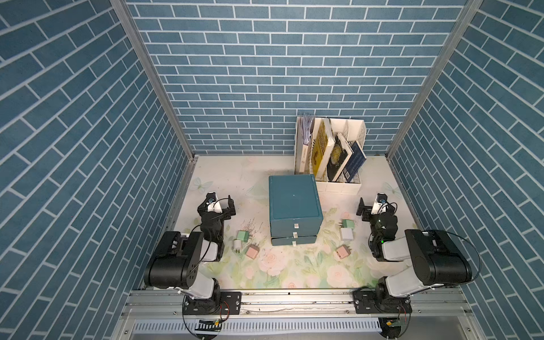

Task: Place the plugs into the drawer by color
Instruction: Open the drawer in the storage box.

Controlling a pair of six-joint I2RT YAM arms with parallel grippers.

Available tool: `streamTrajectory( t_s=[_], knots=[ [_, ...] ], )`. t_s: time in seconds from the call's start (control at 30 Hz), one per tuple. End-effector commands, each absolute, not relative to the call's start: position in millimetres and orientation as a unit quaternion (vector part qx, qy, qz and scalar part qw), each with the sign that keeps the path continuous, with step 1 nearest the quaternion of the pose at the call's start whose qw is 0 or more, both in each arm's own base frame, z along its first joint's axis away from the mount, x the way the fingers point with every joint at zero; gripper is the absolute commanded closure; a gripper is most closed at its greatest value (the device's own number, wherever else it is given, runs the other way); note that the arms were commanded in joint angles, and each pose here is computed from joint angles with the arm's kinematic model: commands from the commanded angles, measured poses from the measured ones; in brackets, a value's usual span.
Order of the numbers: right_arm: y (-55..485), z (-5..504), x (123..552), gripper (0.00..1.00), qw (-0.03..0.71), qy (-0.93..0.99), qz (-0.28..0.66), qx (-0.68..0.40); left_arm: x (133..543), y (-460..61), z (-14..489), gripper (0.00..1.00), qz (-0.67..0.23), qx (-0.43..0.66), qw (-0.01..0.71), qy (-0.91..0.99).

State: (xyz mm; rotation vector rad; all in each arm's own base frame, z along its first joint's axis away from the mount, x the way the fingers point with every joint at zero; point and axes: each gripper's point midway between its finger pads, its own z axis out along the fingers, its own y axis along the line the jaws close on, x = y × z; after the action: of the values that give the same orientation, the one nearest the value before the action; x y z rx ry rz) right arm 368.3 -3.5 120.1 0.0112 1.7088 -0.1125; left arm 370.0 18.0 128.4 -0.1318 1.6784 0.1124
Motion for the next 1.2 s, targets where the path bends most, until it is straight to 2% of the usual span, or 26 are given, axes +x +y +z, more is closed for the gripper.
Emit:
streamTrajectory(
  t_s=[0.0,0.73,0.77,0.83,0.93,1.0,1.03,1.1,1.17],
  knots=[
    [-1,126,371,0.0,0.663,0.747,-0.051,-0.004,370,16,131,0.0,0.051,-0.052,0.67,0.739],
    [-2,127,370,0.0,0.665,0.745,-0.052,-0.002,371,15,132,0.0,0.05,-0.052,0.67,0.739],
    [-11,134,373,0.0,0.664,0.744,-0.074,0.024,371,15,131,0.0,0.05,-0.052,0.67,0.739],
    [-23,157,391,0.0,0.617,0.775,-0.121,0.071,373,16,133,0.0,0.048,-0.054,0.667,0.741],
    [-31,192,403,0.0,0.533,0.826,-0.121,0.137,417,31,145,0.0,0.069,-0.083,0.579,0.808],
    [-46,181,391,0.0,0.51,0.819,-0.112,0.237,430,52,172,0.0,0.058,-0.187,0.564,0.802],
    [-61,155,373,0.0,0.465,0.819,-0.101,0.32,434,51,185,0.0,0.031,-0.219,0.56,0.798],
    [-70,139,369,0.13,0.408,0.84,-0.062,0.353,431,44,207,0.01,-0.021,-0.272,0.546,0.792],
    [-59,155,353,0.14,0.4,0.841,-0.07,0.358,419,14,229,0.04,-0.074,-0.275,0.545,0.788]
  ],
)
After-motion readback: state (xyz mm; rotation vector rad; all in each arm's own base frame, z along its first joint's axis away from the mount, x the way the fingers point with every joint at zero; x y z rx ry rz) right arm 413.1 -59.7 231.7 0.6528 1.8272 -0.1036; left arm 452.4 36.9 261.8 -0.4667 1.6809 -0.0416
